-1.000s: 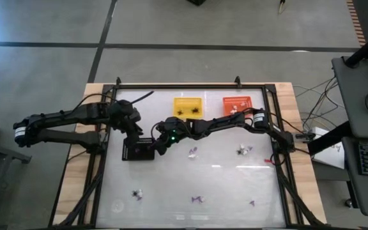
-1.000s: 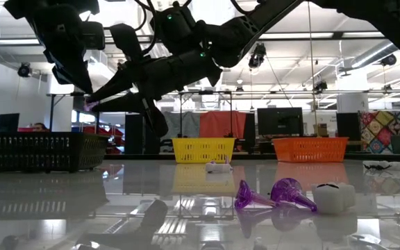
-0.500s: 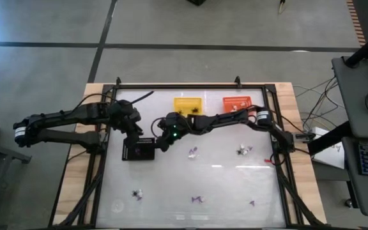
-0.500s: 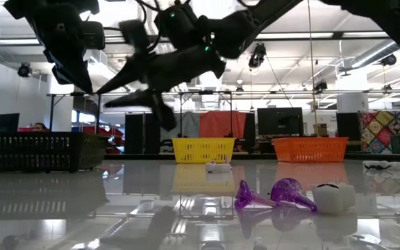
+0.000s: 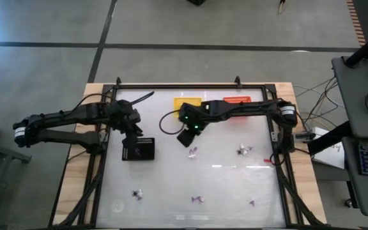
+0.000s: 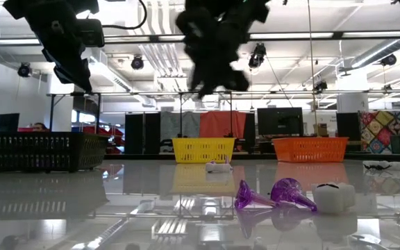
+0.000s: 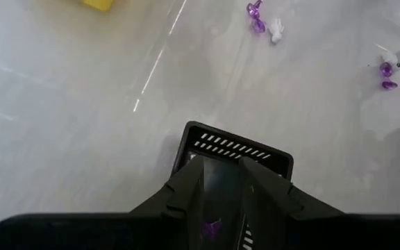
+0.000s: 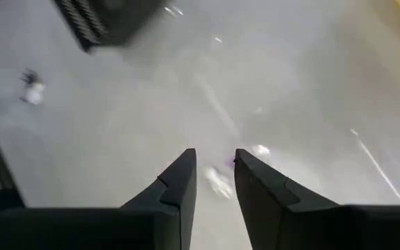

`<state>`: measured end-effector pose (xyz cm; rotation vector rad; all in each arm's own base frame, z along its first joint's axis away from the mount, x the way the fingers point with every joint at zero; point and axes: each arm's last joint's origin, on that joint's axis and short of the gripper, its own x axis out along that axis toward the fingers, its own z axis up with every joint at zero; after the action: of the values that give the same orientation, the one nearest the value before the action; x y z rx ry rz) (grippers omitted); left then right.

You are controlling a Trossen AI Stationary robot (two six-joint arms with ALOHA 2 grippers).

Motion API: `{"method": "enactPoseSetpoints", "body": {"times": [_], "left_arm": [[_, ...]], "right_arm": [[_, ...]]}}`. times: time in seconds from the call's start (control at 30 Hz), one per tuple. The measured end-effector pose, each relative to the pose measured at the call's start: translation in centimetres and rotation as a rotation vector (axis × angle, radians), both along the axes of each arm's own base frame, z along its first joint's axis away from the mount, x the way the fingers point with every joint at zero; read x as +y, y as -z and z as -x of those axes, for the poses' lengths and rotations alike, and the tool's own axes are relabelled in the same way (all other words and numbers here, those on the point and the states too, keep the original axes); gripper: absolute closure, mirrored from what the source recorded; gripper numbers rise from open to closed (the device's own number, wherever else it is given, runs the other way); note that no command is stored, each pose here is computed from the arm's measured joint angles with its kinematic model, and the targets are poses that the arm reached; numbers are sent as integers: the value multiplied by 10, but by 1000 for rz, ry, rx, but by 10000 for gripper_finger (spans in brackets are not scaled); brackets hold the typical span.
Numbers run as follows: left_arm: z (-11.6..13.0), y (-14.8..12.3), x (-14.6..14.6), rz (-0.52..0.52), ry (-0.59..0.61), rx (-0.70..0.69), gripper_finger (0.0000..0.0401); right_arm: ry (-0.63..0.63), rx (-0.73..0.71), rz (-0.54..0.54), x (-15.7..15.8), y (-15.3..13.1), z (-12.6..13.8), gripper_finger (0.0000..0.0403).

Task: Sort Halloween decoration
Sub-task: Put the black spider toy into the yellow basket

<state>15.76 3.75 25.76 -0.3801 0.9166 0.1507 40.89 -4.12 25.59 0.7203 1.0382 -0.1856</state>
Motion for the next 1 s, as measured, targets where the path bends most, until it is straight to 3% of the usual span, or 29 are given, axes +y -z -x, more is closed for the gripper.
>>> {"method": "enactPoseSetpoints", "body": {"times": [0.3, 0.47, 1.0], "left_arm": [[0, 0, 0, -15, 18, -3, 326], [0, 0, 0, -23, 30, 0, 326], [0, 0, 0, -31, 42, 3, 326]], "right_arm": [[66, 292, -20, 5, 15, 26, 330], [138, 443, 62, 6, 28, 36, 328], [134, 310, 52, 7, 33, 21, 300]]}}
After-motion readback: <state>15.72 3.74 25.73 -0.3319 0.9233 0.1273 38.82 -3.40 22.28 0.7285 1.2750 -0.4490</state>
